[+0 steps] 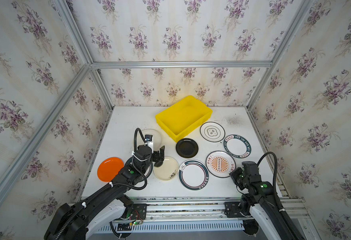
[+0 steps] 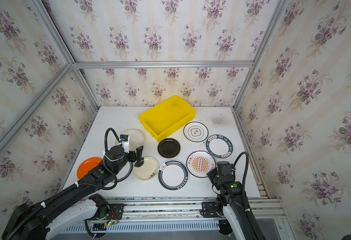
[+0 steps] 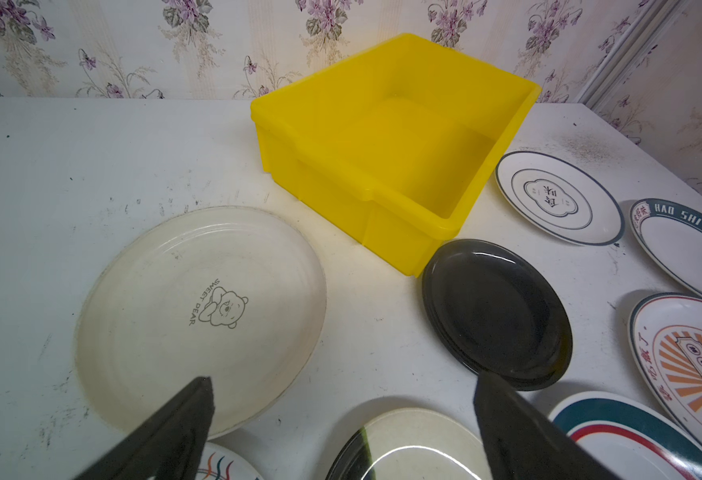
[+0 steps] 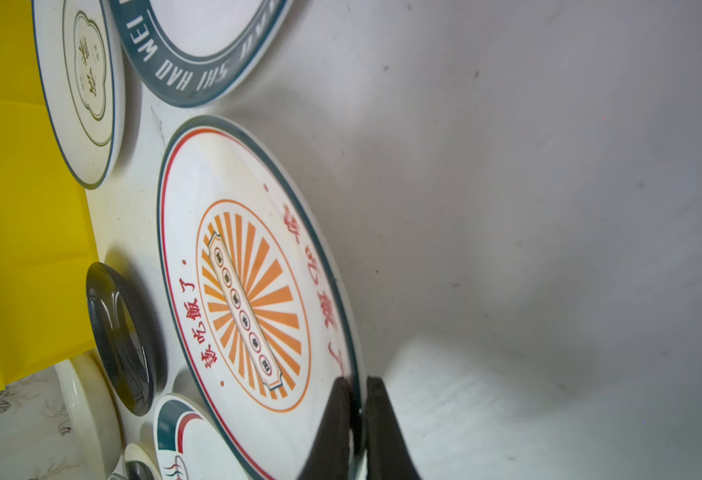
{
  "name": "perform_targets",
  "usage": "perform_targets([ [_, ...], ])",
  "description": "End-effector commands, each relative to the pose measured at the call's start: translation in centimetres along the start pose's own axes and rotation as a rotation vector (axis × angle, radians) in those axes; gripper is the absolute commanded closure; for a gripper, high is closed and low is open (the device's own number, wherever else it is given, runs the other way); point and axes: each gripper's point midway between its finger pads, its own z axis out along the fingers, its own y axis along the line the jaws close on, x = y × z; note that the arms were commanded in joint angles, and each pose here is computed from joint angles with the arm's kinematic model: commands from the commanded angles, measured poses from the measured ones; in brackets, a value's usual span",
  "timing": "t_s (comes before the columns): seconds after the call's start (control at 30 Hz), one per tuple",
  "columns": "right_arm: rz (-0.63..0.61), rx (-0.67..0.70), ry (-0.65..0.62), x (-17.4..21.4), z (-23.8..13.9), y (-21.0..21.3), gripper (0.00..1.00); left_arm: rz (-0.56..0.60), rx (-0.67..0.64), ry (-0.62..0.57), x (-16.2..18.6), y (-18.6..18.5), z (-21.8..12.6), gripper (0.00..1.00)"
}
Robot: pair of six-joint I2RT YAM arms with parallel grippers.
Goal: Place the plates into the plastic bin on the countertop
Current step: 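Lift the sunburst plate upright with the right gripper while the left gripper reaches toward it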
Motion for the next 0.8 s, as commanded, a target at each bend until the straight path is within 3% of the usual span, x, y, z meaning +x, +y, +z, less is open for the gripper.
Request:
perform_targets([
  [0.0,-0.122,0.112,-0.004,-0.2,-1.0,-1.8,1.0,-0.031,0.03,-0.03,-0.7,-0.6,0.0,0.0],
  [0.5,-0.291,-0.085,-0.094,-2.9,-4.9,5.1,1.0,-0.067,0.183,-0.067,-1.6,-3.3,-0.4,0.0],
  [0.77,-0.263,-0.234,-0.106,-3.4,-7.2,8.9,1.0,-0.099,0.212,-0.053,-2.2,-4.7,-0.4,0.0],
])
